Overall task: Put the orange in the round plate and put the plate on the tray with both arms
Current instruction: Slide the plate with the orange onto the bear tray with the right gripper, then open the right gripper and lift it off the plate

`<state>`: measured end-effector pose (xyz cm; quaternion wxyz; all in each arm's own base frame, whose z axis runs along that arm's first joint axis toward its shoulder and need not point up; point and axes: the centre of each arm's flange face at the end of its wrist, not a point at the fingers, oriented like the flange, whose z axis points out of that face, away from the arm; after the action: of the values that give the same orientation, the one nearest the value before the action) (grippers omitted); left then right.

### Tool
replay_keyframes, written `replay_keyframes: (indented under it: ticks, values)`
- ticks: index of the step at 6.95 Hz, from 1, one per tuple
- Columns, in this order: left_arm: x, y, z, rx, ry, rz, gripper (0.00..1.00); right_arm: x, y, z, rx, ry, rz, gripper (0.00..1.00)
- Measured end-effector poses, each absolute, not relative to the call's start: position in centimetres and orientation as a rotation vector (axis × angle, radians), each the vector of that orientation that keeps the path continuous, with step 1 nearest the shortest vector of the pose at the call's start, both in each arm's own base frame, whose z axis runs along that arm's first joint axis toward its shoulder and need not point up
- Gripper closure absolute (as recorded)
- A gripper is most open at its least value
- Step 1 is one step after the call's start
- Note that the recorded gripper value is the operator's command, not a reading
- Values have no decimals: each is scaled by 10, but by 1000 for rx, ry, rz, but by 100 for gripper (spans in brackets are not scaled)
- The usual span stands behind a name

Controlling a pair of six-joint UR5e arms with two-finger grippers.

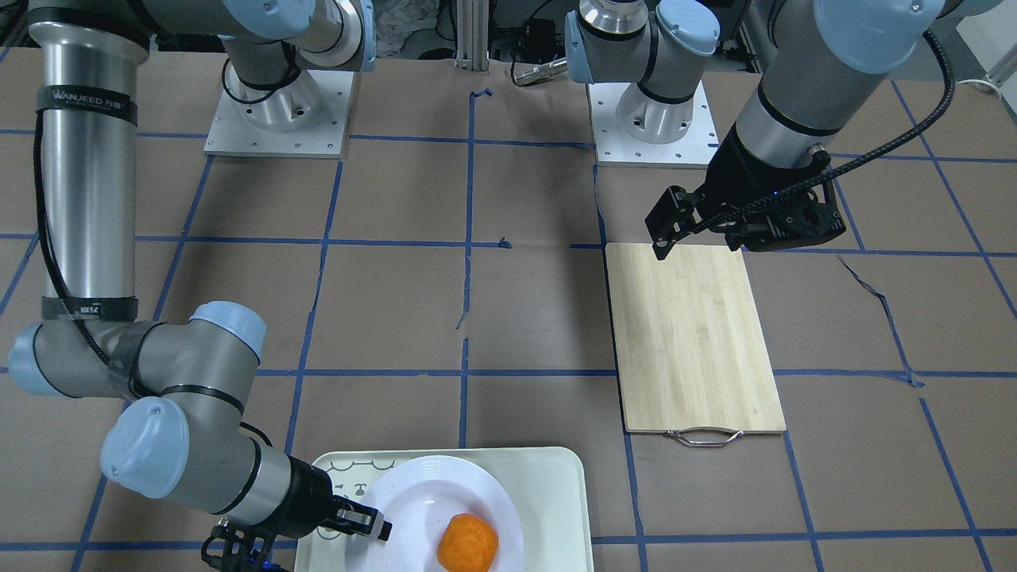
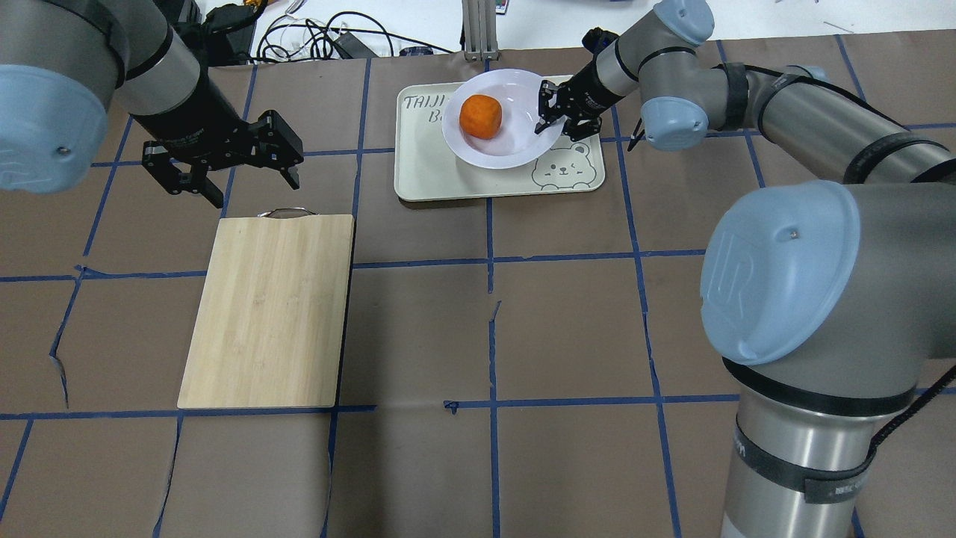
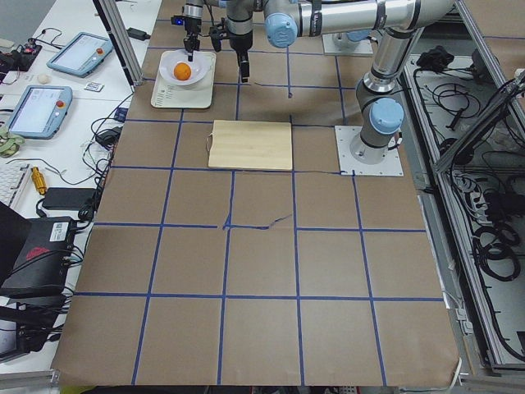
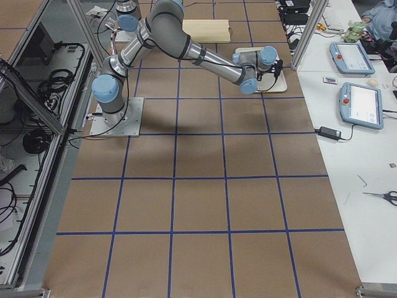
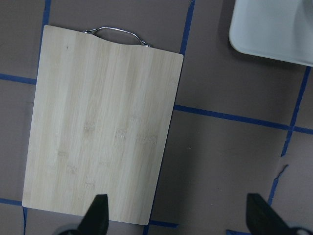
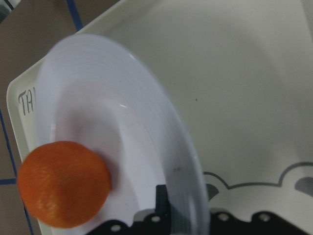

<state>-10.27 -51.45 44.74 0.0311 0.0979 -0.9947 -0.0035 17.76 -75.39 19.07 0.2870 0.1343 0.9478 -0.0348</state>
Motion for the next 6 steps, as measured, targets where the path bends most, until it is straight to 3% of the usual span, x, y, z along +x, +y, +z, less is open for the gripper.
replay_keyframes:
  ticks: [1, 2, 6]
  values:
    - [-103, -514, 448, 296, -3065, -10, 0, 177, -752, 192, 366, 2537, -93, 2]
    - [-103, -513, 450, 256, -3069, -2, 0, 176, -753, 207, 364, 2545, -126, 0]
    - [-104, -498, 475, 74, -3080, 72, 0, 149, -744, 353, 296, 2850, -262, 0]
